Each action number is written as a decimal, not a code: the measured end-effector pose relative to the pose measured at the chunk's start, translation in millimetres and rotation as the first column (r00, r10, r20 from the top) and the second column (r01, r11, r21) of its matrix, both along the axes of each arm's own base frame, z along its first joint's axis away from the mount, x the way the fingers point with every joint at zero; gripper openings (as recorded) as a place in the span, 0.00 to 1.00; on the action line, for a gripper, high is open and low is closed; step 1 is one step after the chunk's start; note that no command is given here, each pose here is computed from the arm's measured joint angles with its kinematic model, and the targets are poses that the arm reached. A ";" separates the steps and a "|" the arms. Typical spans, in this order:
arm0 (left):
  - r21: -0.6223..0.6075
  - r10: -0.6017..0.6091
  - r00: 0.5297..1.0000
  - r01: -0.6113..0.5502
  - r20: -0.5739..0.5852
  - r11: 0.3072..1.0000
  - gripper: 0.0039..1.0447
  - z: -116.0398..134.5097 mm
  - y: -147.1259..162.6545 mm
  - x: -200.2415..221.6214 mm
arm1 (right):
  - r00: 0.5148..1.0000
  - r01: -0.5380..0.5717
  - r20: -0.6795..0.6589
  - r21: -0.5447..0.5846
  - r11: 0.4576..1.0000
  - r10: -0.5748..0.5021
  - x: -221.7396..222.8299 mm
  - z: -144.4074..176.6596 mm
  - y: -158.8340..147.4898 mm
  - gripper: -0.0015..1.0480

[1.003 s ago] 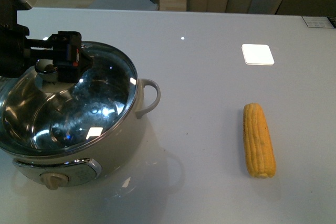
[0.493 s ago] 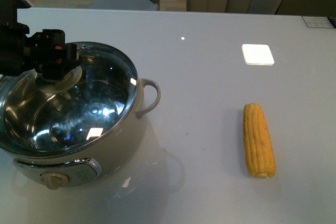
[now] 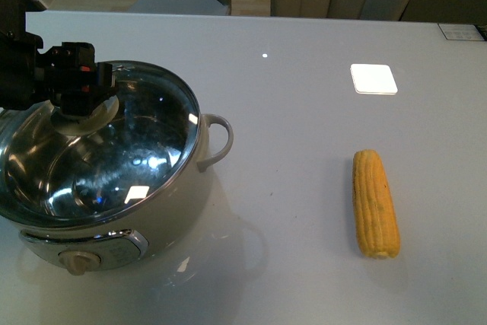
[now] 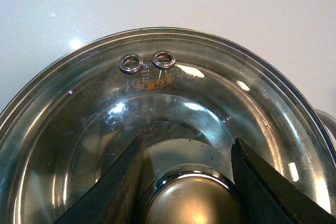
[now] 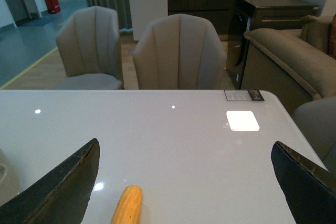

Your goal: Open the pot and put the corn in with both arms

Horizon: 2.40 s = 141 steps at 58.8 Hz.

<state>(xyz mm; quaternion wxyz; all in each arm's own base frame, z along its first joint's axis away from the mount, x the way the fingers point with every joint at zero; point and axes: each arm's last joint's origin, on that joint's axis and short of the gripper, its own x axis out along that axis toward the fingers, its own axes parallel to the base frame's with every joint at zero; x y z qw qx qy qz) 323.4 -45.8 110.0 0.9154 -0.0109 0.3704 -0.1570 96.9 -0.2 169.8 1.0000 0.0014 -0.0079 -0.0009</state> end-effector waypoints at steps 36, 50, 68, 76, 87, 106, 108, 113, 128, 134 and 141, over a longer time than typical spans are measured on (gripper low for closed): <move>0.001 0.005 0.999 -0.005 0.052 1.000 0.42 37.8 -7.1 9.6 | 1.000 0.000 0.000 0.000 1.000 0.000 0.0 0.0 0.0 0.92; 0.010 0.004 0.996 -0.005 0.094 1.000 0.42 62.2 -7.1 9.6 | 1.000 0.000 0.000 0.000 1.000 0.000 0.0 0.0 0.0 0.92; 0.035 0.025 0.990 -0.031 0.141 0.999 0.42 77.5 11.7 2.9 | 1.000 0.000 0.000 0.000 1.000 0.000 0.0 0.0 0.0 0.92; 0.044 0.054 0.989 -0.060 0.137 0.997 0.42 77.3 28.5 -7.3 | 1.000 0.000 0.000 0.000 1.000 0.000 0.0 0.0 0.0 0.92; 0.051 0.092 0.987 -0.099 0.129 0.994 0.42 74.9 54.2 -20.1 | 1.000 0.000 0.000 0.000 1.000 0.000 0.0 0.0 0.0 0.92; 0.063 0.229 0.964 -0.239 0.135 0.969 0.42 70.4 126.4 -41.9 | 1.000 0.000 0.000 0.000 1.000 0.000 0.0 0.0 0.0 0.92; 0.066 0.243 0.960 -0.254 0.135 0.965 0.42 69.8 133.5 -44.5 | 1.000 0.000 0.000 0.000 1.000 0.000 0.0 0.0 0.0 0.92; 0.072 0.283 0.949 -0.295 0.141 0.953 0.42 68.6 153.6 -51.4 | 1.000 0.000 0.000 0.000 1.000 0.000 0.0 0.0 0.0 0.92; 0.067 0.351 0.931 -0.358 0.100 0.931 0.42 46.5 198.2 -64.1 | 1.000 0.000 0.000 0.000 1.000 0.000 0.0 0.0 0.0 0.92; 0.067 0.376 0.922 -0.383 0.093 0.921 0.42 39.6 213.0 -66.2 | 1.000 0.000 0.000 0.000 1.000 0.000 0.0 0.0 0.0 0.92; 0.061 0.406 0.908 -0.413 0.105 0.909 0.42 36.1 234.4 -67.0 | 1.000 0.000 0.000 0.000 1.000 0.000 0.0 0.0 0.0 0.92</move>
